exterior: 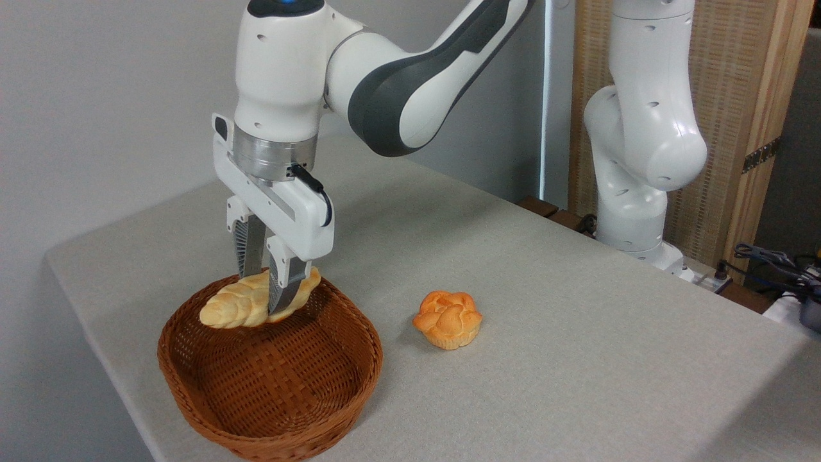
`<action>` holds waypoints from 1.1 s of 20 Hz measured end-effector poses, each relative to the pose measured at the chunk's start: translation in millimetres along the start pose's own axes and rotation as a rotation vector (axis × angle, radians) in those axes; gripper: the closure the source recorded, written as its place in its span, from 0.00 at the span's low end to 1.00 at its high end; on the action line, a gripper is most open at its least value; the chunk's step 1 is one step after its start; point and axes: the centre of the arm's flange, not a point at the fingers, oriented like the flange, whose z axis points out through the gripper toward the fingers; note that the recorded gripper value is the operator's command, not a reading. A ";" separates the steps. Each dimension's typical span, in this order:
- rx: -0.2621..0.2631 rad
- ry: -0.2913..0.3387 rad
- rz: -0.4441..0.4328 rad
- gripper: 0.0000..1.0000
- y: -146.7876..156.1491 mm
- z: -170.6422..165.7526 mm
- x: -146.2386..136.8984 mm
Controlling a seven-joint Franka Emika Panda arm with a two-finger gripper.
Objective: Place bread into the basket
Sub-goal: 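Open the gripper to release the roll and raise it away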
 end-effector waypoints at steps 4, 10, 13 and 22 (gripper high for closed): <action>0.003 0.004 0.000 0.00 -1.3 -0.9 3.0; 0.004 0.005 0.000 0.00 -1.6 -1.4 3.6; 0.006 0.007 -0.002 0.00 -2.6 -2.9 3.9; -0.007 -0.073 0.010 0.00 -12.5 -38.3 -18.7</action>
